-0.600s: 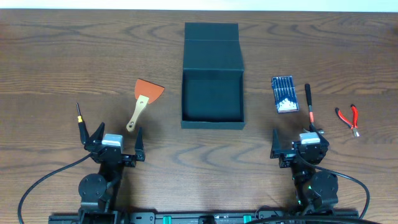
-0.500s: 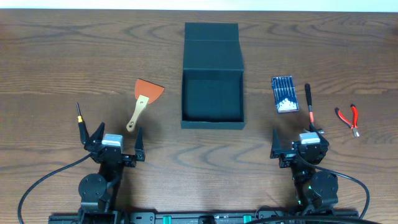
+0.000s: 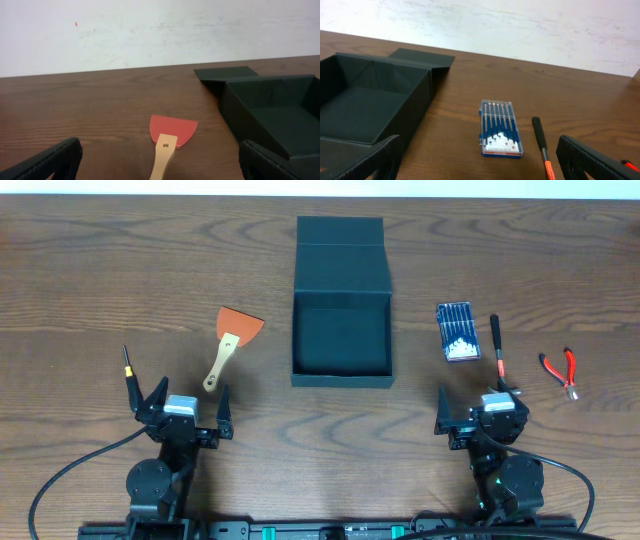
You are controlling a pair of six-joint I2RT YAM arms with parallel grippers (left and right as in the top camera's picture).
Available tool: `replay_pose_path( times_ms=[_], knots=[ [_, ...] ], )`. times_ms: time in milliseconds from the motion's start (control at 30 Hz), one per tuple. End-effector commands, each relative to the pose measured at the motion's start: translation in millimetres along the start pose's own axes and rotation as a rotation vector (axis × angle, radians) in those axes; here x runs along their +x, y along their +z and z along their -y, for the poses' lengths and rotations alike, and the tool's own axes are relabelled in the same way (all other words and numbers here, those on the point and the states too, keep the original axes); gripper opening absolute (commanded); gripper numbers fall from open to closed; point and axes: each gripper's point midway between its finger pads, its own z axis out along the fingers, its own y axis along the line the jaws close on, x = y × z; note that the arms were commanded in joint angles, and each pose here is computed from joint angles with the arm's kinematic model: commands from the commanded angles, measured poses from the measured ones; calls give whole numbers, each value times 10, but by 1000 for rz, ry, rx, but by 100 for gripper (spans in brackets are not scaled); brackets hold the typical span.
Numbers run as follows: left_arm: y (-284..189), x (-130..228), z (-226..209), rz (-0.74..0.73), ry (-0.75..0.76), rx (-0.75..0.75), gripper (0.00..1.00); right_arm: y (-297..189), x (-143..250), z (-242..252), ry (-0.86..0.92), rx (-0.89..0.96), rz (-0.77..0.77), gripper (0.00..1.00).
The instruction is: Pack container
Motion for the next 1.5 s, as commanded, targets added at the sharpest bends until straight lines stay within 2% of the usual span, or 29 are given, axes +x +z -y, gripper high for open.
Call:
replay_pose_path(
  times_ms=[0,1267,1400,1467],
  knots=[
    [7,153,19,-47,-12,8,98,0,7,-24,10,-10,3,99],
    [7,153,20,-47,-12,9,98,-1,4,-77,13,-40,5,99],
    [7,152,20,-47,-12,9,98,-5,-40,-126,74,-70,21,99],
    [7,134,19,-41,-33,8,98,-14,-84,-189,180,-111,31,99]
  ],
)
